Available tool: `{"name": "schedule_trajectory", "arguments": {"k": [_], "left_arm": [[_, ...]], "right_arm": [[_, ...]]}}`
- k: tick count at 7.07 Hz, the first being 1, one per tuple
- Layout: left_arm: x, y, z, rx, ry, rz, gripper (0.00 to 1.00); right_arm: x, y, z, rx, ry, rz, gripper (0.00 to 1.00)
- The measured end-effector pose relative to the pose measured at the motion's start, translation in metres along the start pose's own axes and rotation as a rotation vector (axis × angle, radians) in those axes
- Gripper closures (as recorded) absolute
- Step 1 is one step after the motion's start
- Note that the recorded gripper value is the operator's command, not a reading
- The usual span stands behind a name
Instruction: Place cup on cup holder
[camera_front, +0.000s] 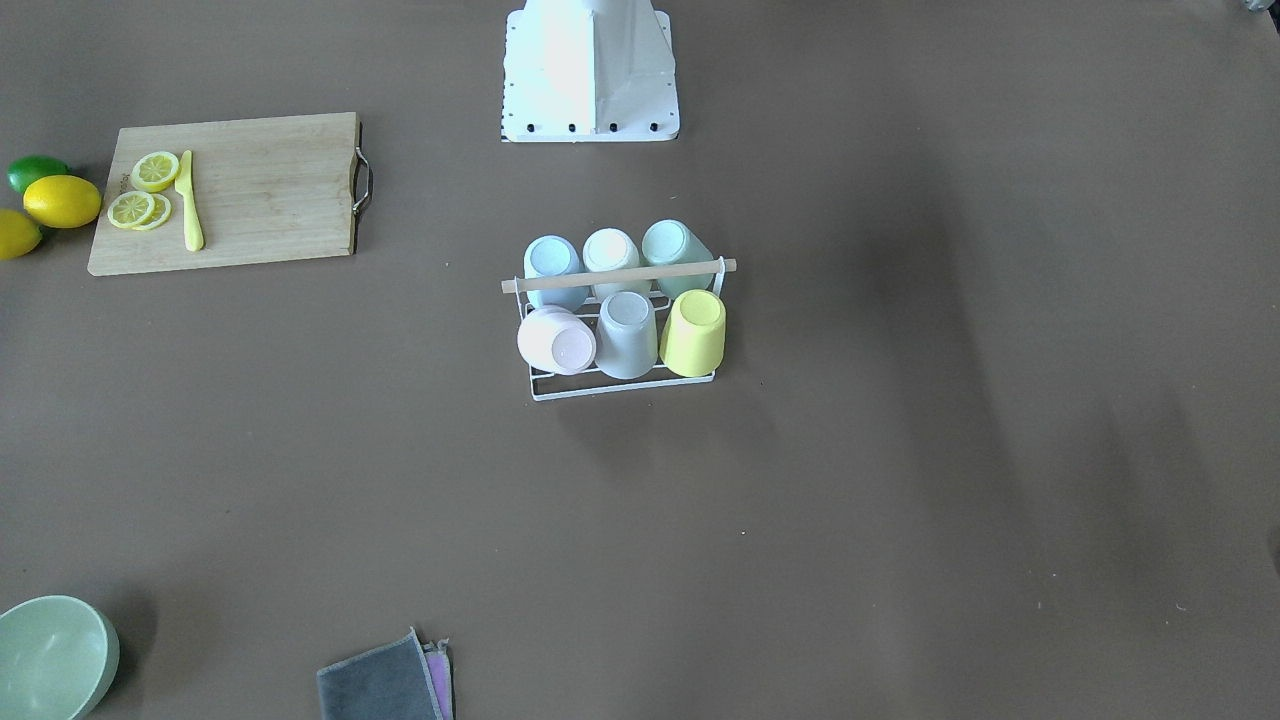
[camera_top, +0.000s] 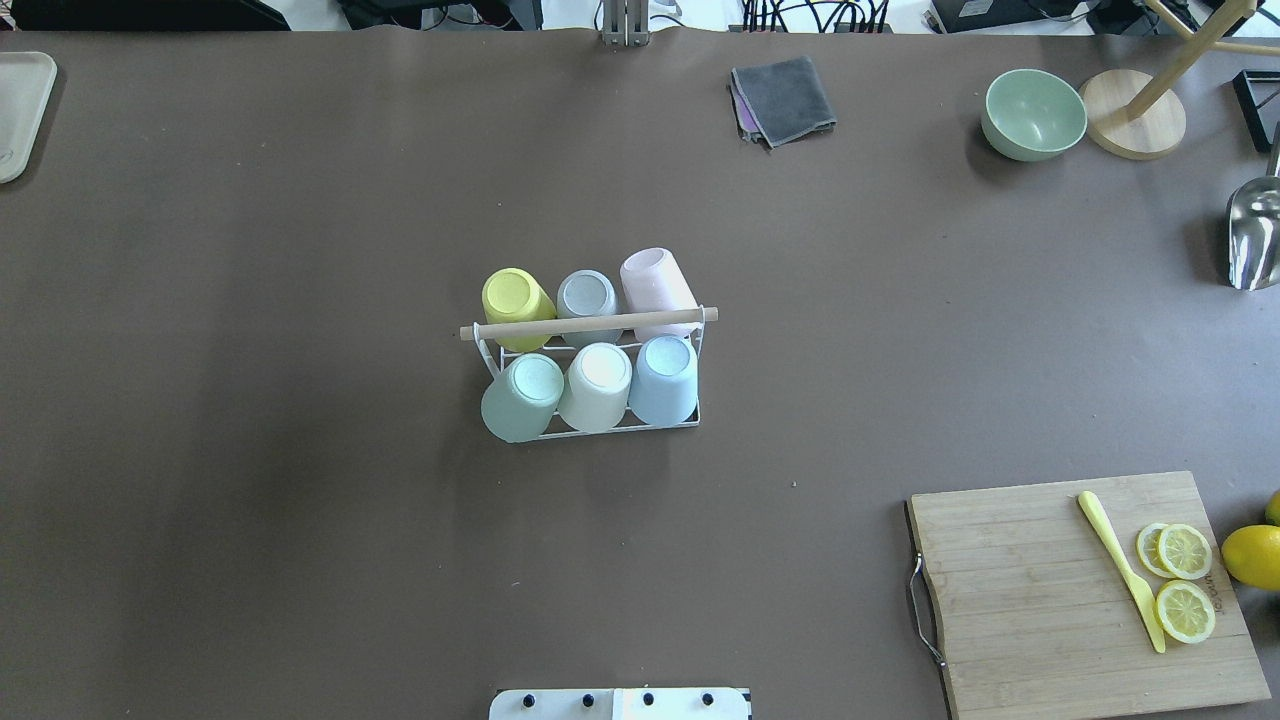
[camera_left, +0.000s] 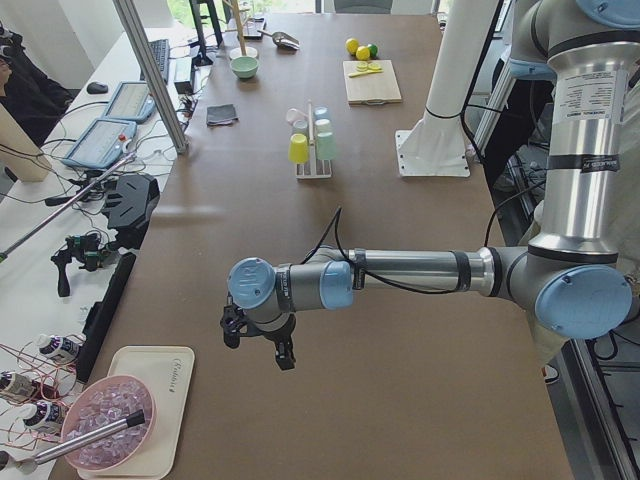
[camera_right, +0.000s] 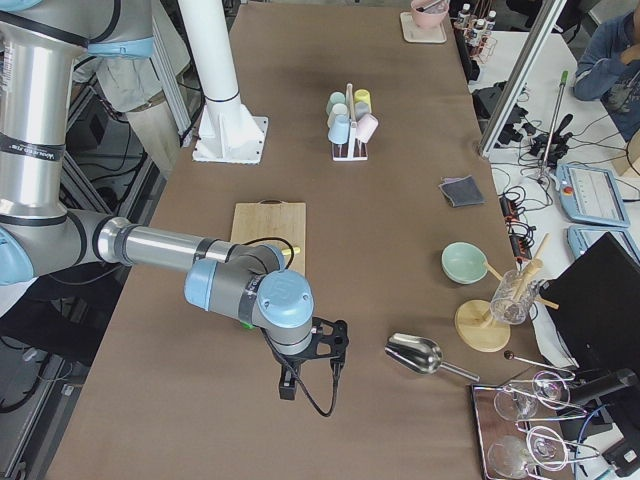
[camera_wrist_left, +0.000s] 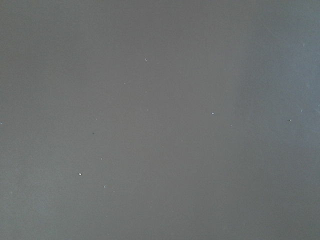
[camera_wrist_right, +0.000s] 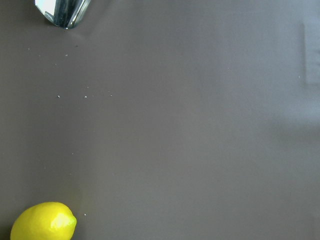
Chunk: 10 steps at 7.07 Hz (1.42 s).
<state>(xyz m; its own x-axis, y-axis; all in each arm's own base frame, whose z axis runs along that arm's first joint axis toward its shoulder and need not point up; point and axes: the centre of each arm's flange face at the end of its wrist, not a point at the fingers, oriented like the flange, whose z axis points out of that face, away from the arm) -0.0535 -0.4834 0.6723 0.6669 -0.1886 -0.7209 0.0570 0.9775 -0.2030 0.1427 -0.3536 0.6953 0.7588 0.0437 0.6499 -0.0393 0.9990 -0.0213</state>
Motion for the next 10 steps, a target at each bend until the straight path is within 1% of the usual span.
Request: {"name": "schedule_trajectory", "arguments": {"k": [2, 3, 4, 6, 10], "left_arm": [[-0.004, 0.001, -0.002, 0.003, 0.004, -0.010, 0.02], [-0.007, 0.002, -0.005, 0.008, 0.007, -0.016, 0.02], [-0.010, 0.004, -0.005, 0.010, 0.010, -0.021, 0.02], [-0.016, 0.011, -0.005, 0.013, 0.015, -0.027, 0.02], [0.000, 0.009, -0.019, 0.020, 0.012, -0.022, 0.02]], "right_arm": [[-0.023, -0.014, 0.002, 0.026, 0.011, -0.107, 0.00], [-0.036, -0.021, 0.005, 0.032, 0.013, -0.144, 0.00], [-0.049, -0.029, 0.007, 0.030, 0.013, -0.147, 0.00], [-0.076, -0.043, 0.010, 0.024, 0.010, -0.097, 0.00], [-0.084, -0.045, 0.014, 0.015, 0.011, -0.082, 0.00]]}}
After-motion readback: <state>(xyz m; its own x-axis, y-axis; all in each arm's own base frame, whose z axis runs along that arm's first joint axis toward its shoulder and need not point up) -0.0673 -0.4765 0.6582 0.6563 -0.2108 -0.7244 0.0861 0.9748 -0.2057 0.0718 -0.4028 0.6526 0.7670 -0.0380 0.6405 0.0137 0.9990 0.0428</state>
